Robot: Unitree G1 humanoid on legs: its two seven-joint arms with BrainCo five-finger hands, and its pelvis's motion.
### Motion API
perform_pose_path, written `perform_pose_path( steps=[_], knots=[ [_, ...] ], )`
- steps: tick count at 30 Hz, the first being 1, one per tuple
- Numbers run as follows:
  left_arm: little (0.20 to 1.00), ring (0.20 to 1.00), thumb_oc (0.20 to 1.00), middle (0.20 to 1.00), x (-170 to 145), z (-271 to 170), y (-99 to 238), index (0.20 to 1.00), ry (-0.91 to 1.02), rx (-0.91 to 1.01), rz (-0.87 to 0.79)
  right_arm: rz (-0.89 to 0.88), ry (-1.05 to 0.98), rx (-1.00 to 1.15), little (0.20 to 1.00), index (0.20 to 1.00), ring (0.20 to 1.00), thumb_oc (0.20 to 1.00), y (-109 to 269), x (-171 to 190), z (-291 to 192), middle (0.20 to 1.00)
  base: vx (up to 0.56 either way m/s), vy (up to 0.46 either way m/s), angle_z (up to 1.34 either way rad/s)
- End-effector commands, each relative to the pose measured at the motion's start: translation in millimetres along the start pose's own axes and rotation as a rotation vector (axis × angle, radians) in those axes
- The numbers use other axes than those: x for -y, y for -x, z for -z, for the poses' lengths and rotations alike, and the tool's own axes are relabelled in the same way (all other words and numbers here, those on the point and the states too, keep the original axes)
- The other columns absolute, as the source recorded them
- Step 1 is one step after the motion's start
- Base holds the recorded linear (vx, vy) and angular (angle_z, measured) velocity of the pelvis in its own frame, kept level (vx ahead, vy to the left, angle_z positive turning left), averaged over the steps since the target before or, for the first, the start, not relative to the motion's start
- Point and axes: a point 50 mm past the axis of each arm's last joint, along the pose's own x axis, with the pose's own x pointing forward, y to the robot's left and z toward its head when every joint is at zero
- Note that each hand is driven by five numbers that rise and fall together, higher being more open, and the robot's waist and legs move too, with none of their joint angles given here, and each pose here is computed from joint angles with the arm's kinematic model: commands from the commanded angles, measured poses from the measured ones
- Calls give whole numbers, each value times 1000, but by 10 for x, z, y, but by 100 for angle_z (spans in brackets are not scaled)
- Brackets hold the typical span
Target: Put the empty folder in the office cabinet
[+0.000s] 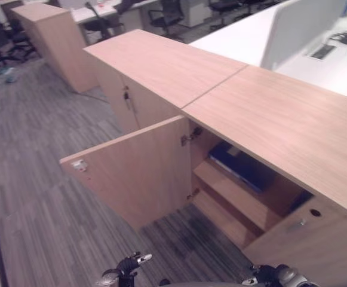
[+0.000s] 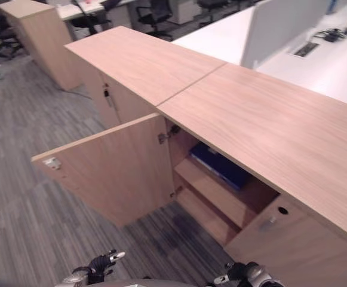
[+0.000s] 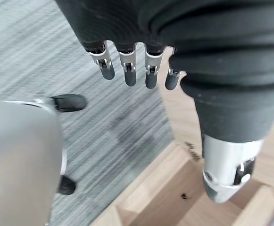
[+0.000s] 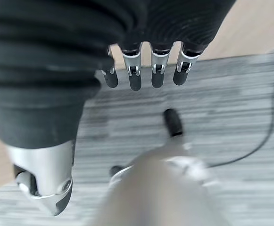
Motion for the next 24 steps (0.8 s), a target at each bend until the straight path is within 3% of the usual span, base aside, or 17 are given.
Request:
perform_pose_path(
  steps=[1,5,11,24],
  knots=[
    [1000,1000,1000,1000,-5,-274,-25,1000,-81,94,14,36,-152,-31,1000,1000,1000,1000,-10,37,19,1000,-7,293,67],
    [1000,1000,1000,1000,-28,-486,27,1000,-78,191,29,72,-369,-75,1000,1000,1000,1000,32,80,259,1000,12,239,41],
    [1000,1000,1000,1000,-306,-855,192,1000,-126,344,-70,59,-482,-74,1000,1000,1000,1000,25,-45,394,1000,-28,148,89],
    [1000,1000,1000,1000,-537,-1082,316,1000,-16,456,-173,20,-457,-86,1000,1000,1000,1000,-19,-238,396,1000,39,-99,19]
  ],
)
